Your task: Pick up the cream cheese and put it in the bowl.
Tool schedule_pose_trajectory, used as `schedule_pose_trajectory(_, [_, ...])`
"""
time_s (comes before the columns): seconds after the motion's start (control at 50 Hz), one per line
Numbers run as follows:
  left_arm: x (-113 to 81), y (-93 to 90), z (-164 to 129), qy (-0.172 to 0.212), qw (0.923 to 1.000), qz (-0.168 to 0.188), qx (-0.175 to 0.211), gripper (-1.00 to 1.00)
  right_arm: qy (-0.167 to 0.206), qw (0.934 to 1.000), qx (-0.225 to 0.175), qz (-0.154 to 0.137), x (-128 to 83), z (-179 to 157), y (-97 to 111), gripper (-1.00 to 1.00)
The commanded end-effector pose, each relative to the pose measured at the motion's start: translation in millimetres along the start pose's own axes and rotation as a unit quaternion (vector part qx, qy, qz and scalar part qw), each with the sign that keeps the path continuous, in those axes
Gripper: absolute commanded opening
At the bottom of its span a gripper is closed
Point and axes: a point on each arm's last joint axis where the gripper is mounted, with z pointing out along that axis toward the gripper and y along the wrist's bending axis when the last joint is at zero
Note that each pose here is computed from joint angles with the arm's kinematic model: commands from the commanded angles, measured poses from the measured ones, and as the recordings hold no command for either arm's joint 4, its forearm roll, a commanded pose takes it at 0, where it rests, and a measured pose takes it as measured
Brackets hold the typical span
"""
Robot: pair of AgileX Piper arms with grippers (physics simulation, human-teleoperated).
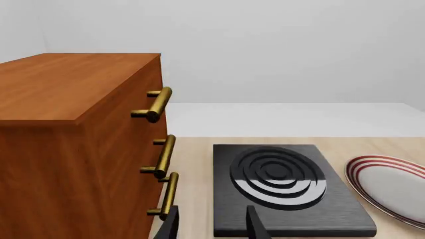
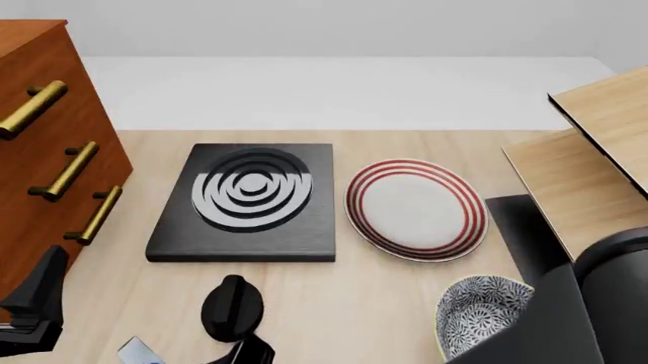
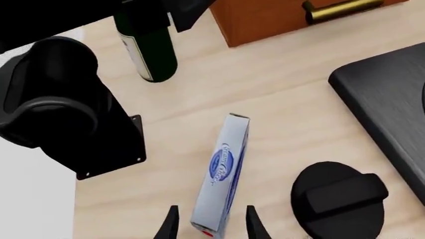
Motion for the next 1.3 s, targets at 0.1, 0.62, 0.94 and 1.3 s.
schedule_pose_trajectory(0.1, [0.0,0.0,0,0.000,1.0000,0.000,0.000,1.00,0.010,0.9999,-0.001,0.010,12,11,0,1.00])
schedule_pose_trajectory(0.62, [0.0,0.0,0,0.000,1.0000,0.000,0.000,1.00,-0.034,0.9988,-0.008,-0.034,-36,-45,8,-1.00])
schedule_pose_trajectory(0.94, [0.0,0.0,0,0.000,1.0000,0.000,0.000,1.00,-0.028,0.9986,-0.015,-0.044,-32,-73,12,-1.00])
schedule_pose_trajectory(1.3, [0.0,0.0,0,0.000,1.0000,0.000,0.000,1.00,-0.036,0.9979,-0.001,-0.054,-43,-128,4,-1.00])
